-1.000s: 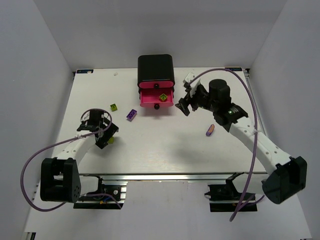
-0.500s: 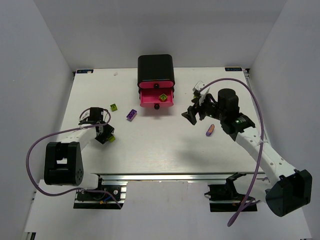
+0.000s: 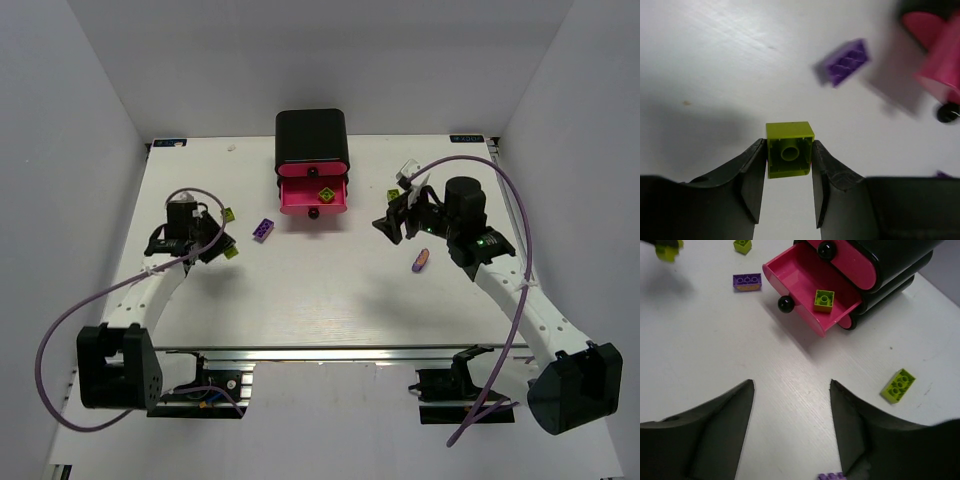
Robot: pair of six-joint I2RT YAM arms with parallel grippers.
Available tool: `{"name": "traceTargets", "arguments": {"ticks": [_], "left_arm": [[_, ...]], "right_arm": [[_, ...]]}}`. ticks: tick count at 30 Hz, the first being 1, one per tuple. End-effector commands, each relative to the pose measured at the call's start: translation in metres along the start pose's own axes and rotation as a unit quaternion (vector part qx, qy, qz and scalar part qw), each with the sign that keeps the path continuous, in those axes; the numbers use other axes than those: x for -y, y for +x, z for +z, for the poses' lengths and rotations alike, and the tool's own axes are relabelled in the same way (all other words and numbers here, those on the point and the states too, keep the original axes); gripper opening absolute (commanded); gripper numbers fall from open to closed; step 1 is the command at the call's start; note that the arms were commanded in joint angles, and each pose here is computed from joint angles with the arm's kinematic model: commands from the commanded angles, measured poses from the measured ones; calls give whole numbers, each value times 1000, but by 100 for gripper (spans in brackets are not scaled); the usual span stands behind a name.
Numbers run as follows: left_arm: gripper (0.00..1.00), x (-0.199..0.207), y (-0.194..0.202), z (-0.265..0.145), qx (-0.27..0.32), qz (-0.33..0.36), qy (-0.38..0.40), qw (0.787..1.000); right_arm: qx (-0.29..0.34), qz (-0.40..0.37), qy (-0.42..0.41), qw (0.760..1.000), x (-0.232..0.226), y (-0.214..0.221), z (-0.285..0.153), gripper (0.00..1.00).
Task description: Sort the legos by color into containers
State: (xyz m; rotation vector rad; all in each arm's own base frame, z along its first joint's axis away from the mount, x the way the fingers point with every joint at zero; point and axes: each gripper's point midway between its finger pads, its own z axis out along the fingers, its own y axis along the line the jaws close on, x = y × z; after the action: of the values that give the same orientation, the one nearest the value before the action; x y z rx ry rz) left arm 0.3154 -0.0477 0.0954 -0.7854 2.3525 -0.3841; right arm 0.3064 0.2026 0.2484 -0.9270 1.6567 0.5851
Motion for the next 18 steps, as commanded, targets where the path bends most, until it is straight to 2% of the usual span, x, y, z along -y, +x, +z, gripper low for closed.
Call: {"name": "traceTargets", "arguments": {"ticks": [1,3,4,5,7,10,12,13,18], "left_arm": [[11,77,-31,-48,54,103,177,977],[7,99,-46,-58,69,107,213,969],[7,108,-47,-59,62,103,230,966],[7,118,-47,-59,55,100,245,963],[7,139,-54,-52,48,73,274,958],[7,174,-53,-43,28,47,320,946],[7,193,-60,-40,37,38,340,939],[7,195,-57,-27,29,35,333,942],[7,235,-56,-17,35,30,344,938]], "right_arm": [[28,-6,13,1000,6,-12,-2,65],[22,2,26,999,12,-7,-2,46],[19,6,29,999,14,-4,-2,23],[15,10,33,999,17,-1,0,13],[10,19,39,999,20,2,1,0],[18,21,47,999,26,-1,2,2],[21,21,50,998,28,-1,1,5],[20,22,50,998,28,0,2,7],[14,28,58,998,35,6,3,9]]}}
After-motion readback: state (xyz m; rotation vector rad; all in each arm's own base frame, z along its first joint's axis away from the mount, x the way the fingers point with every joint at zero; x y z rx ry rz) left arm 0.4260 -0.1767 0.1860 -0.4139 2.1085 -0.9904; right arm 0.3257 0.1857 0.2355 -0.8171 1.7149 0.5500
